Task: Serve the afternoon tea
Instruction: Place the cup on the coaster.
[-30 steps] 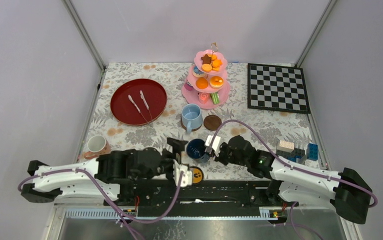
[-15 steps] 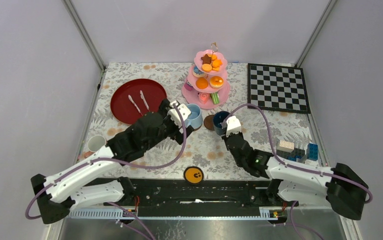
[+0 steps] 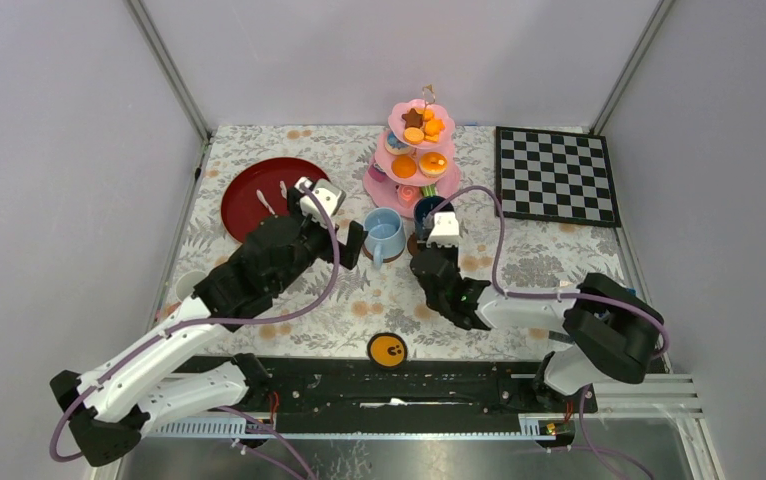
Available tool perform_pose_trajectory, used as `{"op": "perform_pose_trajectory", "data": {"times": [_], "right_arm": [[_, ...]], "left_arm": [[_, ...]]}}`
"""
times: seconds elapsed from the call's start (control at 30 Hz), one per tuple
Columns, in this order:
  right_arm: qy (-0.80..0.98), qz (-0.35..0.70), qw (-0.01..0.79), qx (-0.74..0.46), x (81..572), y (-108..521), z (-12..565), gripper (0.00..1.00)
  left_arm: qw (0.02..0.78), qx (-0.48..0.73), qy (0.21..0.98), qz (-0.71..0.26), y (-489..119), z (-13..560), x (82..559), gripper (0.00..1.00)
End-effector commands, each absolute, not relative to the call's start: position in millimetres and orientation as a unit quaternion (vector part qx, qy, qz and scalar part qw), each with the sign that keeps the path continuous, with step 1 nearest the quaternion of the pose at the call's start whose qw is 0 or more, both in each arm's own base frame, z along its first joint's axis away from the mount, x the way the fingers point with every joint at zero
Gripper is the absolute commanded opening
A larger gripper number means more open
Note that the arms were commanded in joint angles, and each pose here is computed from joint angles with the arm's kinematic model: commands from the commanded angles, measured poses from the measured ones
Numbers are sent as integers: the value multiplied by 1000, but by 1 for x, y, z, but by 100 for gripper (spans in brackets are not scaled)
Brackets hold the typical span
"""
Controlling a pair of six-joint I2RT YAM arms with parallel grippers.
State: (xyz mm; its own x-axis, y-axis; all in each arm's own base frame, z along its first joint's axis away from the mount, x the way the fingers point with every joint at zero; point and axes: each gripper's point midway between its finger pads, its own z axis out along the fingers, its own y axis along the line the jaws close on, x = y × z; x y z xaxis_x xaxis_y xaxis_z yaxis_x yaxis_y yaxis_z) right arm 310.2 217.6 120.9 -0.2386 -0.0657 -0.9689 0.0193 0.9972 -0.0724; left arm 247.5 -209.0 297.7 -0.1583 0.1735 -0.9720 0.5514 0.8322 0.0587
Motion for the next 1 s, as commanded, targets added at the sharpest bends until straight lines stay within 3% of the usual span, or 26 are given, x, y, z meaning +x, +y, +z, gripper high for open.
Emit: {"op": "perform_pose_trajectory", "data": {"times": [0.0, 0.97], "right_arm": [[748, 1, 657, 92, 328, 227, 158, 0], [790, -45, 601, 112, 332, 248, 86, 0]], "left_arm": [[624, 203, 736, -165, -203, 311, 252, 99], [631, 191, 739, -138, -183, 303, 254, 99]]}}
